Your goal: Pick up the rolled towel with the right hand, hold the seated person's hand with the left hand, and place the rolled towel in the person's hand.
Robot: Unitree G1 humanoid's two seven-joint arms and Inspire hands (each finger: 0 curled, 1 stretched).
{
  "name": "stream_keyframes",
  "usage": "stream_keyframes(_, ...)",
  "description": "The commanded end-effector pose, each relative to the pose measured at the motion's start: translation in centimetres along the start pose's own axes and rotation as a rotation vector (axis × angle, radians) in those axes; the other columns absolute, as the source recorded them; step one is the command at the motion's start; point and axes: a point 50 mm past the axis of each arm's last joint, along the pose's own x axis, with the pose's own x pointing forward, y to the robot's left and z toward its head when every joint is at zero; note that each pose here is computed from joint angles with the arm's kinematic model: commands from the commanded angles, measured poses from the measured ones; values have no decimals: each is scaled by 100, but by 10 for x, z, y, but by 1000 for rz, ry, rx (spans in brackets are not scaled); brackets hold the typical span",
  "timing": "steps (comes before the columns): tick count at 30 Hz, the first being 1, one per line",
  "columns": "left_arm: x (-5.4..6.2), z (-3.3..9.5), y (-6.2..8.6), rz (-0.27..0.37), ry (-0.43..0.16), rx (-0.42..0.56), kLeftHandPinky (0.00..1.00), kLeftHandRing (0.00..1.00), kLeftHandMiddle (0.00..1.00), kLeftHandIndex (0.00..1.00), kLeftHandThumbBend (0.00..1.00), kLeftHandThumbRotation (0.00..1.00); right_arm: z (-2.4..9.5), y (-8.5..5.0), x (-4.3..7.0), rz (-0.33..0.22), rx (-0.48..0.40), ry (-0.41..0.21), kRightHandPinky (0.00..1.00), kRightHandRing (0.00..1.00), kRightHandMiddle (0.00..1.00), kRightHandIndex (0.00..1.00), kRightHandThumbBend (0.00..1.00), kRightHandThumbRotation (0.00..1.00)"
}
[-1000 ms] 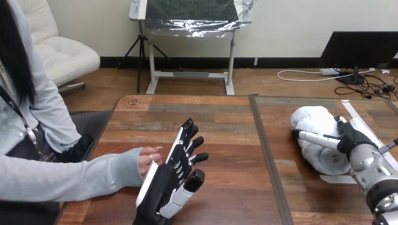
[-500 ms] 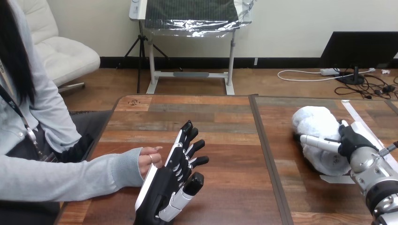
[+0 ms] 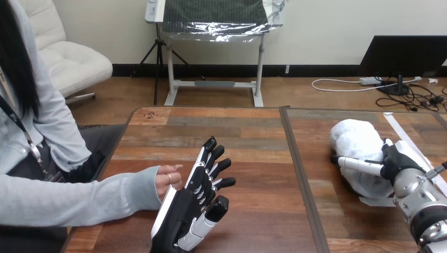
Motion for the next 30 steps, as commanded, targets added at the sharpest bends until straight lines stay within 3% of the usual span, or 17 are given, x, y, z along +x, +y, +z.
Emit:
stream_keyframes(1,16,14,-5,-10,-103,-6,80,91,96,100,100,79,-4,18,-2,53,-13,21,74,96,98,100,100,60)
stream_keyframes(11,13,13,-4,-16,-100,-18,79,90,95,100,100,79,-9,20,-2,36,-11,38,71,92,96,97,100,56)
stream_keyframes(22,12,14,-4,-15,-112,-19,79,89,94,100,100,78,-14,20,-3,-18,-25,44,68,85,91,90,100,47)
stream_keyframes(30,11,15,-4,-13,-123,-19,77,88,93,100,100,78,-20,18,-3,-68,-31,55,59,72,80,82,99,30)
